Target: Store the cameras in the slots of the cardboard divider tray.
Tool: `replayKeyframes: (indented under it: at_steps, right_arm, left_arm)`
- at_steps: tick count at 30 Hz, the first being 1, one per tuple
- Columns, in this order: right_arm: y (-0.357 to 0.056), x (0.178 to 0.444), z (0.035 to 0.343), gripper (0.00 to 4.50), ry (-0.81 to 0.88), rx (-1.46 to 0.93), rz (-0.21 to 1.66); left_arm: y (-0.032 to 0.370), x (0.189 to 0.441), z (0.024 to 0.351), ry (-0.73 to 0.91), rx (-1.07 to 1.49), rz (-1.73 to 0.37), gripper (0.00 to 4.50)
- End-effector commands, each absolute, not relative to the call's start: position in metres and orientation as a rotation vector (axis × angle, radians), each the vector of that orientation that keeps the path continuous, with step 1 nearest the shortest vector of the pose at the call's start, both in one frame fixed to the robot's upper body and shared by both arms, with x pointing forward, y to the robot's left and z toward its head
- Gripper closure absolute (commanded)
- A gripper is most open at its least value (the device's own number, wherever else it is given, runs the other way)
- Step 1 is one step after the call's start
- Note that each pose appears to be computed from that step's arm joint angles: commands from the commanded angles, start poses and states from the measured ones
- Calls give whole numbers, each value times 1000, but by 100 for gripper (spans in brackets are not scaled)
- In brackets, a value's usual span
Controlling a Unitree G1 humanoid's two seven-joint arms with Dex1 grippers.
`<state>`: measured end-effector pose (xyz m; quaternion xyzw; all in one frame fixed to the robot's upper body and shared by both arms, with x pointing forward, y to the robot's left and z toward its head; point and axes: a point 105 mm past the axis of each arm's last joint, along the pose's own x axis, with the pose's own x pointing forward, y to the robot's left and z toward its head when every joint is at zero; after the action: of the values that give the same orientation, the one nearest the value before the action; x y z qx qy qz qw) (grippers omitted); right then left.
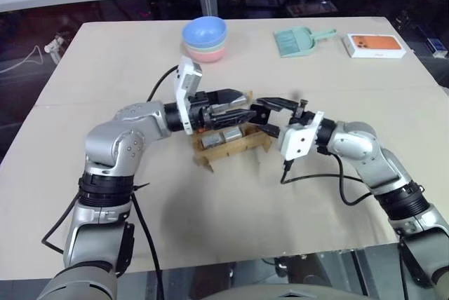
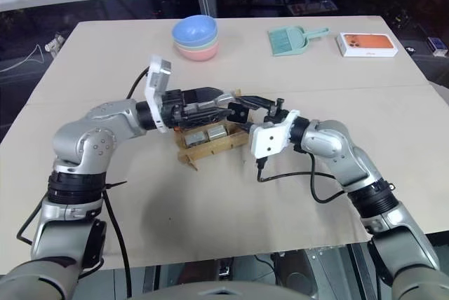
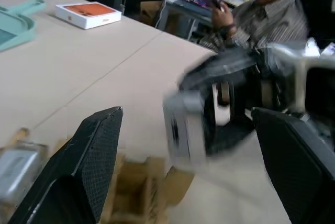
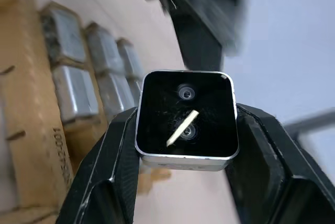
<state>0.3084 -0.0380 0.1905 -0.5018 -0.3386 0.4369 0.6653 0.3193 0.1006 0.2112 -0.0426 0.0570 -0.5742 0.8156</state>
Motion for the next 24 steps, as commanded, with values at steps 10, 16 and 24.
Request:
replayKeyframes:
  at_steps: [10,16,24]
  right_arm:
    - [-28,299,199,256,-944,-1180,1011]
    - [-25,294,198,256,-954,-1155,1028]
    - [-31,300,198,256,-866,-1126,1021]
  left_arm:
    - [97,304,222,165,-118,-1292,97]
    - [96,303,218,186,-110,-1307,373]
    - [96,300,216,195,-103,-1325,378]
